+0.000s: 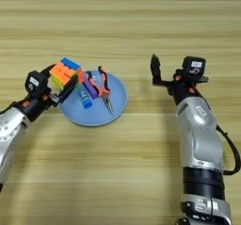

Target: Move the objects on the table

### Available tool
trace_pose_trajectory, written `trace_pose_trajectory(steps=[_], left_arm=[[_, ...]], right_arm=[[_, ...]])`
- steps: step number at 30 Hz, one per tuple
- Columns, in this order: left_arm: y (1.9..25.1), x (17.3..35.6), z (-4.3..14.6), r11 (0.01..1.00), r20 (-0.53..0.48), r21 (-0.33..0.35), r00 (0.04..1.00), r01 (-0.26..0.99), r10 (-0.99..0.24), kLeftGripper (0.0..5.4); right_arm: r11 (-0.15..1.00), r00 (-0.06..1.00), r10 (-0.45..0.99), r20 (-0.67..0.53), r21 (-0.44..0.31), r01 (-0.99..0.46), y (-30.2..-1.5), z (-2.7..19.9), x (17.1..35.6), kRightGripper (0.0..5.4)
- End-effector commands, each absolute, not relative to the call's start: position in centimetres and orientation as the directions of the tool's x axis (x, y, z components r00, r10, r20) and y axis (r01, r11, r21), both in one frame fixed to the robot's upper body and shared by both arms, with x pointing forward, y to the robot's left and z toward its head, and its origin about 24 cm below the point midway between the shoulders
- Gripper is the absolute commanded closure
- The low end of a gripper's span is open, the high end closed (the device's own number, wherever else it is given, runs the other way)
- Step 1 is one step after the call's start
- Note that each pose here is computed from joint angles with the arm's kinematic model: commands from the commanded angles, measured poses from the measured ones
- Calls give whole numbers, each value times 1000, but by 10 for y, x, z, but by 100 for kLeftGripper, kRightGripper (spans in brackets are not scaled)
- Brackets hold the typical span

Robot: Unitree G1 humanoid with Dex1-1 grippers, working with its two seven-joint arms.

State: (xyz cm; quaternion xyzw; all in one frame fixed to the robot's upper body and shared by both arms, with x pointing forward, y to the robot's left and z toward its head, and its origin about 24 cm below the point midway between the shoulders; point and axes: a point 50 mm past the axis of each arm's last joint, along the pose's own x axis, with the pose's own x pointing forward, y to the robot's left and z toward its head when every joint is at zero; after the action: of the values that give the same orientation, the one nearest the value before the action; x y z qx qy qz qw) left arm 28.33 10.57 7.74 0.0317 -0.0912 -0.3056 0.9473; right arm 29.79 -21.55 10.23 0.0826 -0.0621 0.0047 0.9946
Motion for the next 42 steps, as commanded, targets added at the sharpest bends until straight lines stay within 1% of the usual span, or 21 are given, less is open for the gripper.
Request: trace_pose_trajectory(steps=[1,6,9,17,24,31,37,42], left_arm=[[83,287,84,760,155,129,744,637,-650,204],[58,287,82,703,141,123,688,701,-711,204],[40,286,79,658,128,109,646,745,-753,204],[0,281,73,549,91,97,542,830,-836,204],[-37,265,66,433,59,89,429,897,-901,205],[-59,248,61,353,35,89,351,932,-936,205],[-67,238,56,311,16,91,311,946,-950,205],[-70,235,47,298,-16,89,301,950,-954,205]], right_arm=[[985,990,-38,134,171,15,-225,104,297,0],[983,987,-79,141,176,54,-234,106,294,0],[980,982,-119,144,179,92,-243,106,292,0],[963,964,-219,154,196,187,-267,108,283,0],[948,947,-277,162,205,242,-280,110,274,0],[941,941,-299,159,213,263,-284,108,269,0],[936,937,-312,159,219,275,-285,108,267,0],[934,935,-316,160,223,278,-284,107,266,0]])
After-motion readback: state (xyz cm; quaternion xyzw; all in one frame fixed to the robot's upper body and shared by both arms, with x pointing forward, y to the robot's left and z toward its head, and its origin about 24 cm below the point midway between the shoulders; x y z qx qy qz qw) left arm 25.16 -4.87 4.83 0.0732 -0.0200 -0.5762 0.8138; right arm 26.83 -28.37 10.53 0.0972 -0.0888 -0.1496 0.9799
